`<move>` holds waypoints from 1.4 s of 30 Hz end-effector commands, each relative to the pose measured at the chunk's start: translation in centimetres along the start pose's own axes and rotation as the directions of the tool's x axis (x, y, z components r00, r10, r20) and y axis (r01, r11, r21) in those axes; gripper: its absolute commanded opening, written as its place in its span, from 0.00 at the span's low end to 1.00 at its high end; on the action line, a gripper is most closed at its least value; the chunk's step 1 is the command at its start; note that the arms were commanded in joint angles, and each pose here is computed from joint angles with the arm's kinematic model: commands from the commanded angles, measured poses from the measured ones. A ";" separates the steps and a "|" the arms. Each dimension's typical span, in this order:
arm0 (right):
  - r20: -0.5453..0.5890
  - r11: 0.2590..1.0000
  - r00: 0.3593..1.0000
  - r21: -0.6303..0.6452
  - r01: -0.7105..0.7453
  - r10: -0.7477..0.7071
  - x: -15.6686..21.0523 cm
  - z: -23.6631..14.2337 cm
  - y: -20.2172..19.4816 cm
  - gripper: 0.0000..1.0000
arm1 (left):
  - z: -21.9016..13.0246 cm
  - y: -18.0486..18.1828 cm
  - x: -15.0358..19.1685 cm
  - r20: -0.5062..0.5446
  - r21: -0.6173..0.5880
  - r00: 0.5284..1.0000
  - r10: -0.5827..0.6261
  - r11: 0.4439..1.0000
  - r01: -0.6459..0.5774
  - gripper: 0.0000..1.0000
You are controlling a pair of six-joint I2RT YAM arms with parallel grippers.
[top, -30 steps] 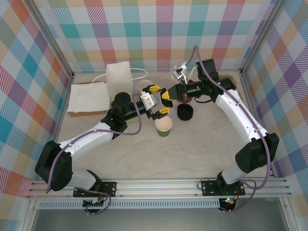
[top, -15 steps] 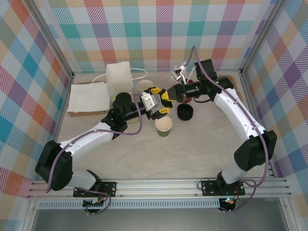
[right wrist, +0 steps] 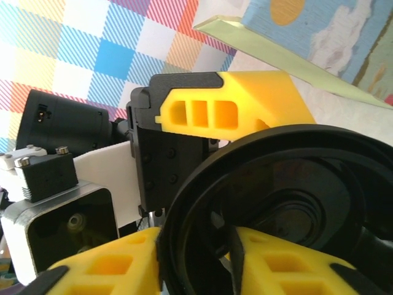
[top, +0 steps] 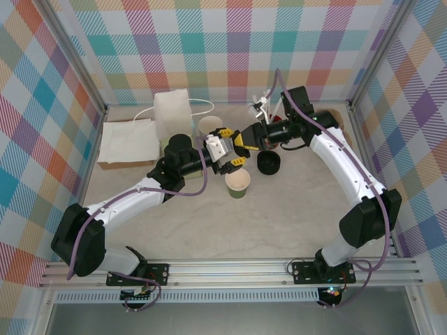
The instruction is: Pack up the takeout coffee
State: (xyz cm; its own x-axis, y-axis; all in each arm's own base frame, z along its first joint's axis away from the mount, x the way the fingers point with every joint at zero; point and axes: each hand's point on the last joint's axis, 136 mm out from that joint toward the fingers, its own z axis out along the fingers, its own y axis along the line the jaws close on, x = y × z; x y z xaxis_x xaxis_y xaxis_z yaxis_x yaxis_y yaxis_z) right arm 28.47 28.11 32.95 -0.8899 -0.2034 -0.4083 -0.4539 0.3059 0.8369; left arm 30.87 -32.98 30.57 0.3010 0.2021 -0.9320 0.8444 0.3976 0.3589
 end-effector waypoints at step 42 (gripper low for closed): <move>-0.065 0.999 0.998 0.049 -0.023 0.026 0.4 2.4 -2.1 0.40 | 0.5 0.8 0.2 -0.061 -0.021 0.997 0.042 0.999 -0.044 0.78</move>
State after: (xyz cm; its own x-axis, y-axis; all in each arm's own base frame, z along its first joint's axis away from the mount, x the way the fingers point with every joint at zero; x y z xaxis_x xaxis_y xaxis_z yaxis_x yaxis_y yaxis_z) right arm 29.63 28.99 29.21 -0.9104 -0.2285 -0.3448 -0.4102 0.3910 0.8239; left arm 31.32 -32.66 28.89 0.2628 0.2793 -0.9235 0.8446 0.3961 0.3602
